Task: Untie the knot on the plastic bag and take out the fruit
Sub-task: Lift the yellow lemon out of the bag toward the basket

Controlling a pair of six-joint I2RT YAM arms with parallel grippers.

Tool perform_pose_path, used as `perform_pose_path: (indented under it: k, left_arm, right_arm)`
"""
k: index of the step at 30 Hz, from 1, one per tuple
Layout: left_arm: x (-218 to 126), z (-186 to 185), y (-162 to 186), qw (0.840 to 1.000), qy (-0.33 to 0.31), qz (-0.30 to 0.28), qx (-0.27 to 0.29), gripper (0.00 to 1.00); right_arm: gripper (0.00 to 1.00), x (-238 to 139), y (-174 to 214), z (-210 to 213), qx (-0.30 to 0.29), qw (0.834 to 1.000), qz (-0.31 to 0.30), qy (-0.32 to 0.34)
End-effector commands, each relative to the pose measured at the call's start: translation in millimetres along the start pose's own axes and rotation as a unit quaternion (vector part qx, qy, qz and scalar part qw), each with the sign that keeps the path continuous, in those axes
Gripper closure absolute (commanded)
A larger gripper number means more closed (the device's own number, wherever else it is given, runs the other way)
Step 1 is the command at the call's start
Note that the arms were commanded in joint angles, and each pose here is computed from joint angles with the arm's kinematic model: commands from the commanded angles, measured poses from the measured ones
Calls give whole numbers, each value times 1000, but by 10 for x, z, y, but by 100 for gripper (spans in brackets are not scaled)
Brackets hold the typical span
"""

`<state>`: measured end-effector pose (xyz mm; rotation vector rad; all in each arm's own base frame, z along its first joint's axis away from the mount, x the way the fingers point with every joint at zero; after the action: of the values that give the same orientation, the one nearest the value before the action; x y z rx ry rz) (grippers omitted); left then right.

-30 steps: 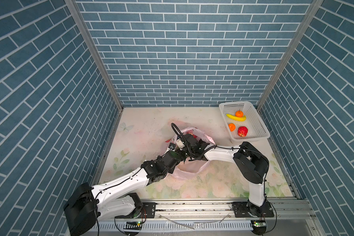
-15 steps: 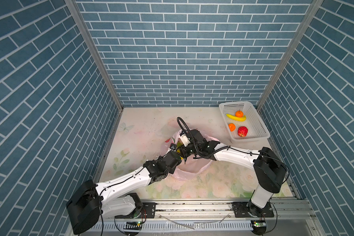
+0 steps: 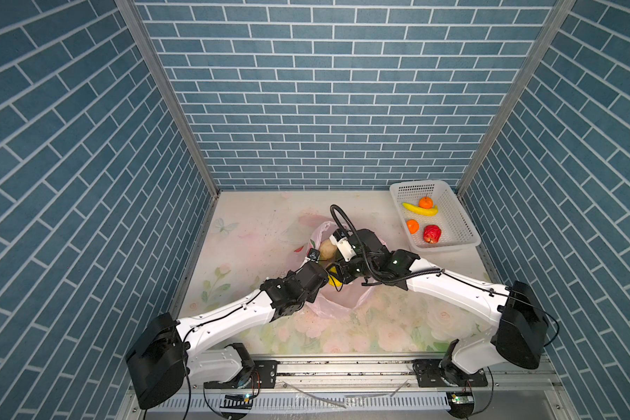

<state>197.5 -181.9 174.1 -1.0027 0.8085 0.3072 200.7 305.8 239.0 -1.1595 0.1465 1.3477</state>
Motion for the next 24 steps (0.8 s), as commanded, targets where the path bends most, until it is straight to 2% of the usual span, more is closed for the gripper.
perform_pose_path:
  k: [1, 7, 16, 19, 24]
  left_arm:
    - [-11, 18, -47, 1000, -9, 7, 7, 100]
    - [-12, 15, -72, 1000, -8, 6, 9, 100]
    - [-1, 1, -55, 1000, -3, 7, 11, 100]
    - [-1, -2, -59, 1000, -3, 6, 10, 100]
    - [-24, 13, -49, 1000, -3, 4, 7, 100]
  right_arm:
    - [71, -365, -128, 118, -8, 1000, -15, -2]
    - [71, -927, -420, 206, -9, 998, -57, -13]
    - [71, -1787, -1157, -43, 24, 981, -189, -21]
    - [71, -1906, -1320, -323, 45, 974, -222, 2]
    - [71, -1911, -1422, -1073, 99, 960, -252, 71]
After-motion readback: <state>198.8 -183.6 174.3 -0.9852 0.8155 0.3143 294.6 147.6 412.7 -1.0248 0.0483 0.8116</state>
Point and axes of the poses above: each gripper's point midway between its finger pads, its own x axis out along the fingers, its own z axis along the line the jaws close on, y = z × x, the point moved 8 cm from there along -x, back along the fingers, and after that the axes turned 12 degrees about x, right-handed, at the moved point
